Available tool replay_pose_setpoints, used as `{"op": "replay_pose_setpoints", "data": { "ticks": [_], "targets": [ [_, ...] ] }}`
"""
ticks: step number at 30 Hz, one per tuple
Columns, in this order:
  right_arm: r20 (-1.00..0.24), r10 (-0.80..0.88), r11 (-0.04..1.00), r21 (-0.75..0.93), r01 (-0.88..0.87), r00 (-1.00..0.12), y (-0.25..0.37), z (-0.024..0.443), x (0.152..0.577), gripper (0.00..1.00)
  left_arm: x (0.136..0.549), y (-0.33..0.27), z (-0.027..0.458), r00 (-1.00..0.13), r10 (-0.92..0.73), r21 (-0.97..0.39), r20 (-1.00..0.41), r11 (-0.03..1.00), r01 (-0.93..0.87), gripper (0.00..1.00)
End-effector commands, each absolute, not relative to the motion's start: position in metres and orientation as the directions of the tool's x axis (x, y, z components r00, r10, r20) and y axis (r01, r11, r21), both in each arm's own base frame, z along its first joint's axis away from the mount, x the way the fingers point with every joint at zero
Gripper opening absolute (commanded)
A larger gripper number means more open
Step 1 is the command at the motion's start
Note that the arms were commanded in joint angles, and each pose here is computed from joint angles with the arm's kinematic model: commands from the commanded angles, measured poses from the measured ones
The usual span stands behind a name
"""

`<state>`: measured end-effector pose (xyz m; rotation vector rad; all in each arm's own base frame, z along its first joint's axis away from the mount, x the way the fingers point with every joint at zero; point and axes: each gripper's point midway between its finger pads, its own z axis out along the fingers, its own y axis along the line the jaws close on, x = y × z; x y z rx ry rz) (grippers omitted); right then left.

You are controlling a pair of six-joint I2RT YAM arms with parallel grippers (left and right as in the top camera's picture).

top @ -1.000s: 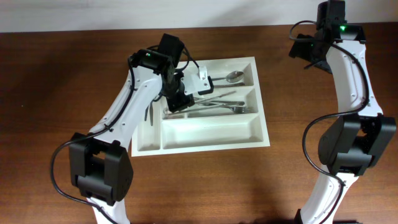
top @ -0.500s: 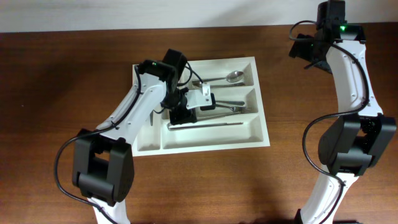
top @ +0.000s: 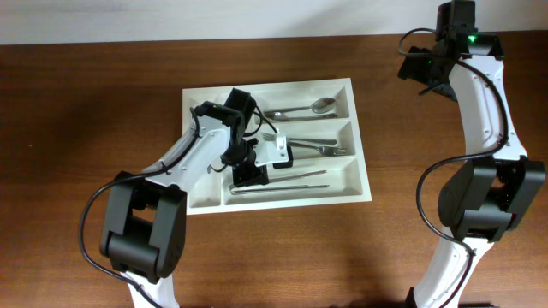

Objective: Pack container
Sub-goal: 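Carry the tongs into the tray's bottom long compartment and release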

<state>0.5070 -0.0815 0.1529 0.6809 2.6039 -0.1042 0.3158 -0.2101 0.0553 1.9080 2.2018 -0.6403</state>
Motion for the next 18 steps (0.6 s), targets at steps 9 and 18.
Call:
{"op": "replay_pose_setpoints", "data": {
  "ticks": [9,18],
  "targets": [
    [-0.432,0.456,0.870,0.032,0.492,-0.778,-0.082,0.147,0.507,0.99,0.319,-0.215,0.061,-0.138,0.894,-0.180,-0.426,0.066,0.981,0.45],
    [-0.432,0.456,0.870,0.032,0.492,-0.778,-0.082,0.147,0.507,0.99,0.343,-0.219,0.080,-0.103,0.893,-0.091,-0.438,0.070,0.993,0.96]
  ]
}}
